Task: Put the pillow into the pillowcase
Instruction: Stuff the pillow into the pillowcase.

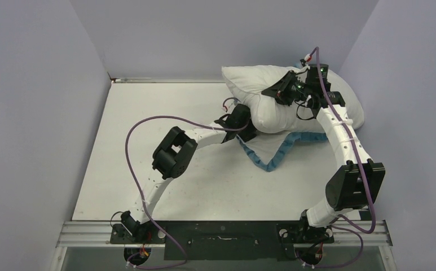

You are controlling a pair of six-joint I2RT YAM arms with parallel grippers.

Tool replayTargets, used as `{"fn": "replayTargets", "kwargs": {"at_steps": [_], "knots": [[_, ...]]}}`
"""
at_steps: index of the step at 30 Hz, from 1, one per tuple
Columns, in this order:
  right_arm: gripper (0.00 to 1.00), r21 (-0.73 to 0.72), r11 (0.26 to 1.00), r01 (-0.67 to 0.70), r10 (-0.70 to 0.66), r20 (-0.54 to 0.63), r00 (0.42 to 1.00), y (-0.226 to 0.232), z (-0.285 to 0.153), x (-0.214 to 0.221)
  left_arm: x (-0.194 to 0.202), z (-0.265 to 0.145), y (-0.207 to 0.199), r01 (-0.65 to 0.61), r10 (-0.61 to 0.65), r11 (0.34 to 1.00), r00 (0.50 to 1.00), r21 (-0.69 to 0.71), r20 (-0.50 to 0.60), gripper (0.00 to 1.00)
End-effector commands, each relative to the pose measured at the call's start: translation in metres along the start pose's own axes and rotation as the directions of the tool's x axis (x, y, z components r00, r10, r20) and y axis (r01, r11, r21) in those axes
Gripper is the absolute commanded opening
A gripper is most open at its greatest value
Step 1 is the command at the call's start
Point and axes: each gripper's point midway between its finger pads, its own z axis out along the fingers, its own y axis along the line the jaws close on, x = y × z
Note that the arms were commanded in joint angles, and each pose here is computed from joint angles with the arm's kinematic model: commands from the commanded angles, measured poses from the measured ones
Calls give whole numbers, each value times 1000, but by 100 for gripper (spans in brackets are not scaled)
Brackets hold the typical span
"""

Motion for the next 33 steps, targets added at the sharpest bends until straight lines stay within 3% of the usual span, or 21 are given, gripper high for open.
{"fn": "replayTargets", "kwargs": {"at_steps": [1, 4, 8, 12, 17, 21, 27, 30, 33], "knots": [[5, -98, 994, 57, -49, 80, 996, 39, -20, -20, 27, 27, 46, 57, -63, 985, 997, -165, -35, 69], [5, -95, 994, 45, -38, 79, 996, 36, -22, -21, 41, 46, 29, 110, -115, 992, 991, -68, -71, 57], [5, -100, 995, 28, -20, 74, 997, 35, -24, -20, 40, 59, -20, 88, -81, 982, 995, 169, -51, 38], [5, -103, 994, 22, -14, 76, 997, 34, -26, -22, 24, 49, -78, 12, -15, 896, 1000, 443, 1, 16], [5, -92, 996, 14, -7, 81, 997, 28, -27, -24, 0, -4, -133, -245, 141, 732, 967, 635, 211, 0], [5, -83, 997, 11, -4, 85, 996, 23, -27, -26, -24, -64, -149, -359, 107, 581, 923, 730, 368, 0], [5, -74, 997, 9, -2, 99, 995, 20, -31, -30, -52, -138, -158, -387, -9, 422, 903, 820, 430, 0], [5, -73, 997, 12, -5, 103, 995, 21, -31, -32, -44, -155, -155, -387, 34, 404, 912, 829, 409, 0], [5, -67, 998, 18, -11, 108, 994, 20, -31, -33, -38, -162, -144, -384, 69, 431, 916, 816, 395, 0]]}}
